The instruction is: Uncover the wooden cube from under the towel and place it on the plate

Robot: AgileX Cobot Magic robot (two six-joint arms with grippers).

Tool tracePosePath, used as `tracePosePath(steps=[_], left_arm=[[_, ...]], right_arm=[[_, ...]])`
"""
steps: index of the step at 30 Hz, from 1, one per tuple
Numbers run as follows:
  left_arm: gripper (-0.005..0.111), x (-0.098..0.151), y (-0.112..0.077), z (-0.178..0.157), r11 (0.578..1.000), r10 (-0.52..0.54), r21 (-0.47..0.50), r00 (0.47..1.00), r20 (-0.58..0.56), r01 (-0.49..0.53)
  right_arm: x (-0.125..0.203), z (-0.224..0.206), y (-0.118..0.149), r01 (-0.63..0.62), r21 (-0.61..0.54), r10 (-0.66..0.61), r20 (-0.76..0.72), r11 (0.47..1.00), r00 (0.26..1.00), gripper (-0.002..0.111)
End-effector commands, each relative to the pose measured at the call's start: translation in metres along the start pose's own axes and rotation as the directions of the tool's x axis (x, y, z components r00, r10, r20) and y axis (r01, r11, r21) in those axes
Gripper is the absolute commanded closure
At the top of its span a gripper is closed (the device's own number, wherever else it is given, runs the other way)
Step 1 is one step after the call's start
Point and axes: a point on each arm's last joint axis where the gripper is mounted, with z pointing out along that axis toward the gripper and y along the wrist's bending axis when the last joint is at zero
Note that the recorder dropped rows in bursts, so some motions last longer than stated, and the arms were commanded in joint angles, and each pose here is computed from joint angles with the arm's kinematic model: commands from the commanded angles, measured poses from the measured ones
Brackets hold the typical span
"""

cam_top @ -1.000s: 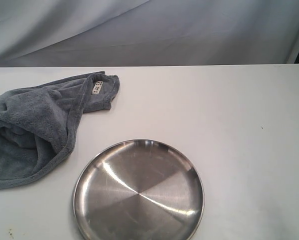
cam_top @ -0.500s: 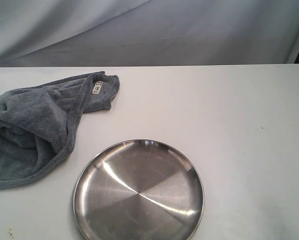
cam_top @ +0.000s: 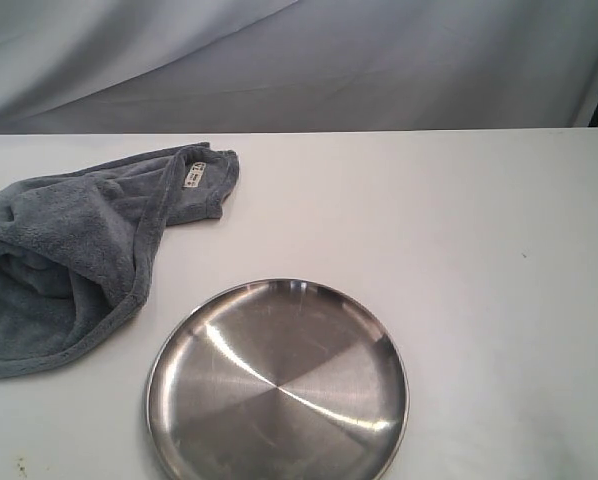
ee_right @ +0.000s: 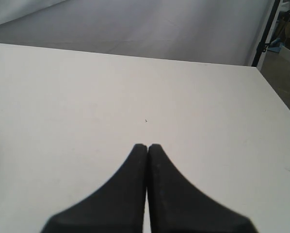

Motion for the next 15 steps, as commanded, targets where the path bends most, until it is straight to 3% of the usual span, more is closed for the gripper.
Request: tracePosePath(steps=[1, 6, 11, 15], left_arm=[[0.105, -0.019, 0.002, -0.002, 0.978, -0.207, 0.026, 0.955, 0.213, 0.206], [0.105, -0.045, -0.009, -0.007, 0.977, -0.204, 0.131, 0.904, 0.376, 0.166], [0.105, -0.074, -0.032, -0.01, 0.976, -0.089, 0.216, 0.886, 0.455, -0.013], [0.105, -0.122, -0.06, 0.021, 0.975, -0.027, 0.207, 0.888, 0.46, -0.078]], right_arm=[[0.001, 0.0, 0.0, -0.003, 0.007, 0.003, 0.005, 1.0, 1.0, 0.108], [0.001, 0.0, 0.0, -0.003, 0.007, 0.003, 0.005, 1.0, 1.0, 0.108], [0.001, 0.0, 0.0, -0.003, 0.007, 0.003, 0.005, 1.0, 1.0, 0.108], [0.001, 0.0, 0.0, -0.003, 0.007, 0.003, 0.005, 1.0, 1.0, 0.108]])
